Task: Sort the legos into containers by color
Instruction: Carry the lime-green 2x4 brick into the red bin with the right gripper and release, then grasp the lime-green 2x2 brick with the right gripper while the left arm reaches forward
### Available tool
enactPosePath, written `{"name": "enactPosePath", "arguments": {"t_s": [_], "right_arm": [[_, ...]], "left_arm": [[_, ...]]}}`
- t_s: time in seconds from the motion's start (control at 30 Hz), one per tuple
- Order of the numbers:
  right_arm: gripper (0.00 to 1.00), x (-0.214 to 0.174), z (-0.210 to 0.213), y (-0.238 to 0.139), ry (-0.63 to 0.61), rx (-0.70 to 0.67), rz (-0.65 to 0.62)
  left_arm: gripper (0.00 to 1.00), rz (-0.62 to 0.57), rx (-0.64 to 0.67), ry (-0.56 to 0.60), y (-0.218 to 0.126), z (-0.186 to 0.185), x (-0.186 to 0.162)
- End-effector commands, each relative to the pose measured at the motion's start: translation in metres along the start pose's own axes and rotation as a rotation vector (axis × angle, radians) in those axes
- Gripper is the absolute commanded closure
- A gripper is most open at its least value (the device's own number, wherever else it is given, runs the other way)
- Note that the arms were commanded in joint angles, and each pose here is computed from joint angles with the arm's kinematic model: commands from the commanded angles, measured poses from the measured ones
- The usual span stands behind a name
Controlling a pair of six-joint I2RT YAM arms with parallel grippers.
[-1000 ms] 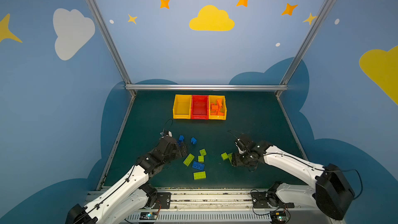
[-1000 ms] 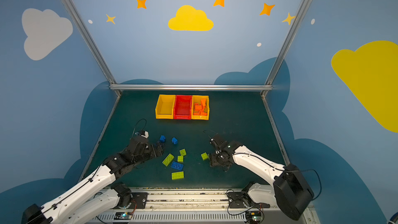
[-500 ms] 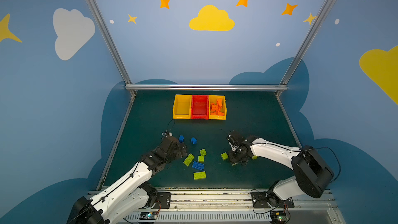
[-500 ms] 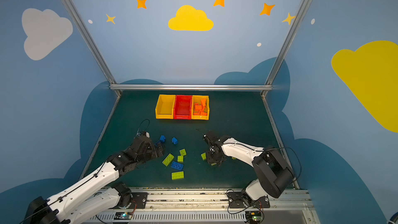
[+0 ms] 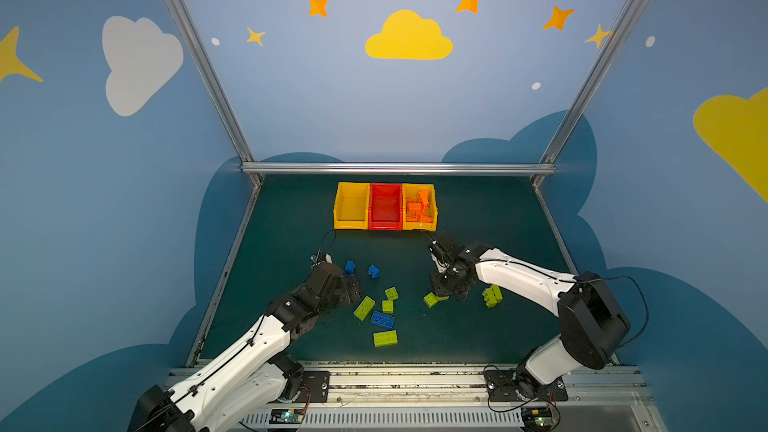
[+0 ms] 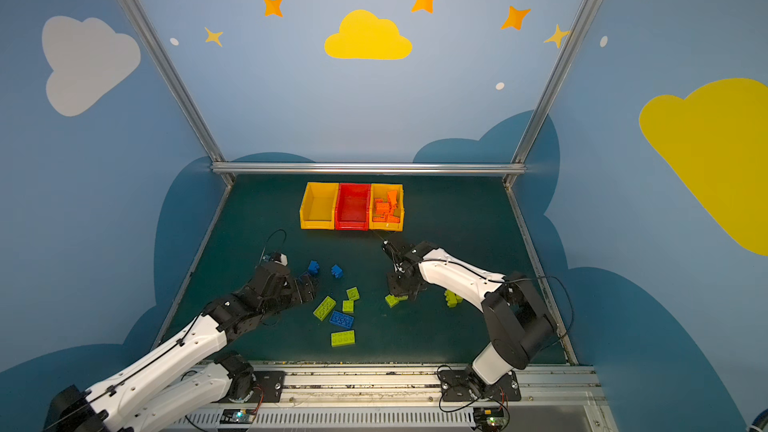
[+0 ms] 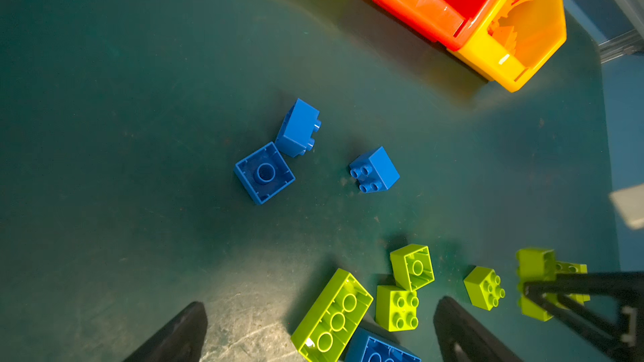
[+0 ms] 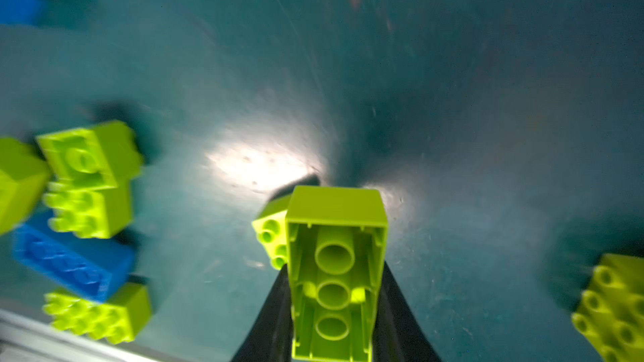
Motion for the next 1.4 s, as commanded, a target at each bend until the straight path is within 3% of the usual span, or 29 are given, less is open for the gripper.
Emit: {"name": "enactPosePath", "arguments": {"t_s": [0.0,0.43,0.77,0.93,1.17,1.37], "right_arm": [[0.81,0.026,0.019,-0.015,-0.04,0.03,-0.042],[0.8,0.196,0.11,-0.009,-0.07,0.322,-0.169],[0.72,0.266,0.11,0.024,-0.017,0.47,-0.24],[0.44,0.277,0.111,0.009,-0.017,0.538,-0.281],[0.4,0.263,0.116,-0.042,-0.063,0.563,-0.316],[0.38,0.211,0.097,-0.07,-0.072,0.512,-0.308]], "left_arm": [[0.0,-0.007,-0.01,0.006,-0.002,0.0,0.0],[0.0,-0.029,0.028,-0.009,-0.01,0.007,0.0],[0.0,-0.04,0.057,-0.02,-0.016,0.011,0.002],[0.0,-0.043,0.059,-0.03,-0.02,0.011,0.003],[0.0,-0.048,0.021,-0.055,-0.029,0.008,0.004],[0.0,-0.043,-0.044,-0.068,-0.037,0.004,0.0]]}}
Point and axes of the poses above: each gripper's point midway between its finger pads, its own y axis out along the fingers, its own z axis along the line the jaws close on, x = y × z, the point moved 7 cm from there along -y, back along the fingers, and after that the axes turned 9 degrees about y, right-handed, at the moved point
